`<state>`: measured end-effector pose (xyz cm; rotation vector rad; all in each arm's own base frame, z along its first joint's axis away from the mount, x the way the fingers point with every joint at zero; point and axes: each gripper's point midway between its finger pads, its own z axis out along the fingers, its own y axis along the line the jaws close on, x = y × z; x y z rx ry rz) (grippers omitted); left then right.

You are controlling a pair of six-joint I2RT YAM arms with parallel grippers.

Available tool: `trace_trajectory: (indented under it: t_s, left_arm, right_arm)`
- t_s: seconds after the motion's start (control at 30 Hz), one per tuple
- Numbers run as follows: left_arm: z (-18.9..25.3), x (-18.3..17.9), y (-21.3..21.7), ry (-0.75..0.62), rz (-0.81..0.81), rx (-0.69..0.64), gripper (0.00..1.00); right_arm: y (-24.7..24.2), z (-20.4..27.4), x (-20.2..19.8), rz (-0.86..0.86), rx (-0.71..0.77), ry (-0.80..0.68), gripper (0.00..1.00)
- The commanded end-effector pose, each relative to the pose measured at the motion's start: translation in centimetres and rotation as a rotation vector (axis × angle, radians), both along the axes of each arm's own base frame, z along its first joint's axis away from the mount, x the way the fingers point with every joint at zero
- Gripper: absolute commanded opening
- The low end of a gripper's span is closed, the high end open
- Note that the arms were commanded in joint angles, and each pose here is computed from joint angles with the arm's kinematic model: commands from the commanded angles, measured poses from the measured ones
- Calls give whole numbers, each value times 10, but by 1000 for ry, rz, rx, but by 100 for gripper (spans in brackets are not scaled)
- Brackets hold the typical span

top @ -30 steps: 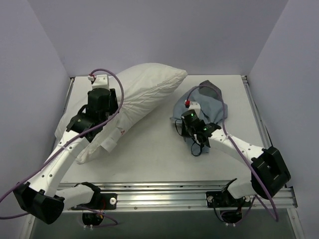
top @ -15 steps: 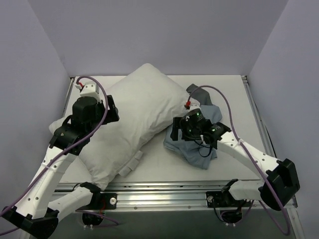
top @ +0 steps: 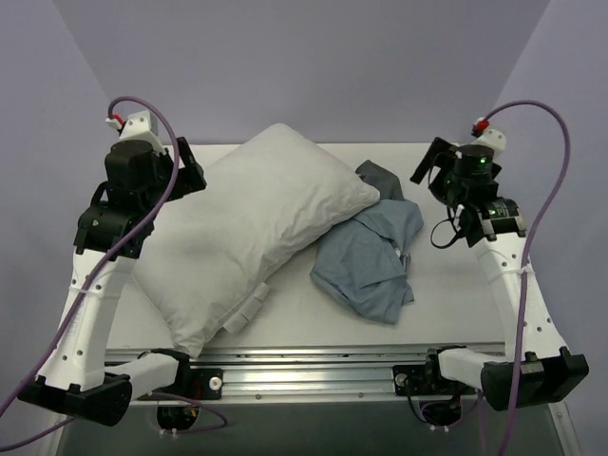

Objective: Remove the pillowcase from the pillow

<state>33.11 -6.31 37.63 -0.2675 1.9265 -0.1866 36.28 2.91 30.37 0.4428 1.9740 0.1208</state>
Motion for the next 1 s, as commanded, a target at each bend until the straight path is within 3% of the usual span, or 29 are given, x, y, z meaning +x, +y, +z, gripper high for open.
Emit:
trace_trajectory:
  t_s: [0.0,0.27,0.43,0.7,0.97]
  left_arm:
    - [43,-9,23,-80,18,-39,94]
    - [105,-77,81,-257,212,39,94]
    - [123,-124,98,-316,262,105,94]
    - [139,-188,128,-430,395,129,94]
    - [150,-244,157,-581,515,115,94]
  right_arm:
    - [-42,54,-8,-138,0,-127,100]
    - [-95,147,-80,-381,-136,-367,100]
    - [-103,189,-135,-433,-179,-516,100]
    - [-118,220,-212,-451,-207,-714,100]
    - [-122,212,-225,-446,-233,-737,99]
